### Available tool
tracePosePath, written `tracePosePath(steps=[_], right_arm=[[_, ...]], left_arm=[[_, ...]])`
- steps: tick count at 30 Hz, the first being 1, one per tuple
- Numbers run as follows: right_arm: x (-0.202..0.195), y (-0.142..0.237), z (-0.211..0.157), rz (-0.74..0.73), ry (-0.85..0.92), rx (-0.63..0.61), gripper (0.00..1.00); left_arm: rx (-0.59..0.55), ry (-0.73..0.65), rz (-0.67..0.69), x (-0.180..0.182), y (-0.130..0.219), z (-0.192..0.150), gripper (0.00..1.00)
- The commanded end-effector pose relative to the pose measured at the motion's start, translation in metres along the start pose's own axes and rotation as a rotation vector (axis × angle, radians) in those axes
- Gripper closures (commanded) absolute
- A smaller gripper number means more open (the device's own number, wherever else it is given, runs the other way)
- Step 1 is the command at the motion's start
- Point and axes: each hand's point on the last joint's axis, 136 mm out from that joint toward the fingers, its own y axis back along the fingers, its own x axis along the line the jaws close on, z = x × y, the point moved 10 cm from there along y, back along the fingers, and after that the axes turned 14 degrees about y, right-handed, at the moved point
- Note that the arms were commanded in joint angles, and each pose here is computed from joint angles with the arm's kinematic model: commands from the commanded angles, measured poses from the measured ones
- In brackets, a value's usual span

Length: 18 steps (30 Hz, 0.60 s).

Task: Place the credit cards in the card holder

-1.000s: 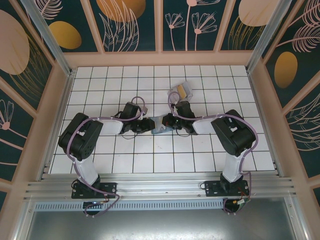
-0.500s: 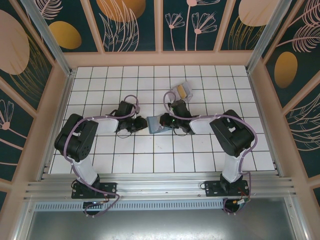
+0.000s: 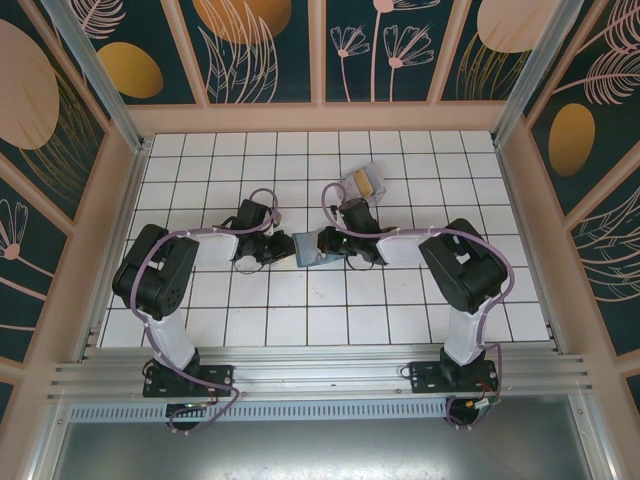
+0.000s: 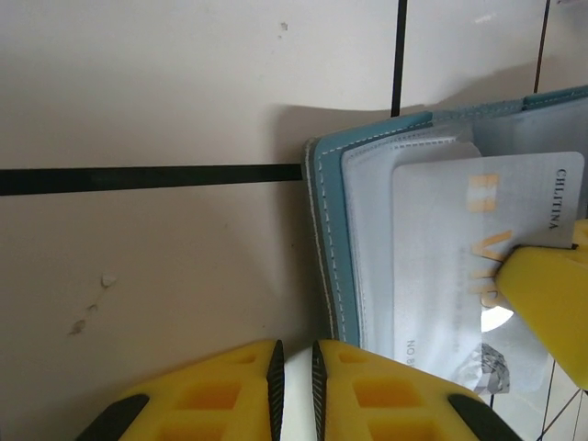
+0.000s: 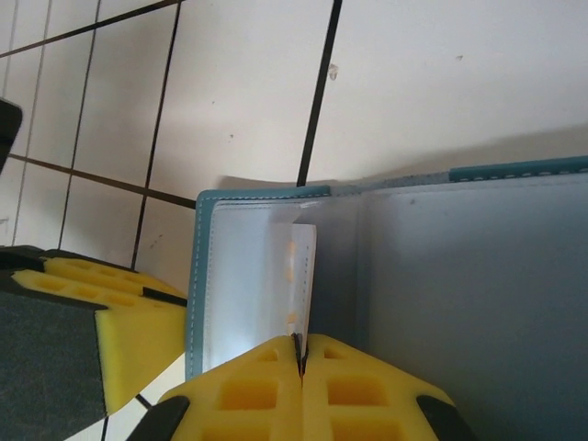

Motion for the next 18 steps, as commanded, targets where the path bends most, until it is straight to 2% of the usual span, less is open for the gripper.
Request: tracePosePath(steps=[1, 13, 18], right_arm=[[-0.018, 0.008, -0.038, -0.010, -0.051, 0.187, 1.00], [-0.008, -0.025, -0.028, -0.066, -0.058, 0.154, 0.99], [-0.007, -0.024, -0.027, -0.088, -0.032, 0.175, 0.86]], left_arm=[[0.021, -0.017, 0.011, 0.003, -0.019, -0.003, 0.79], [0.019, -0.009, 0.002, 0.000, -0.018, -0.003, 0.79], [0.019, -0.012, 0.005, -0.001, -0.018, -0.002, 0.79]])
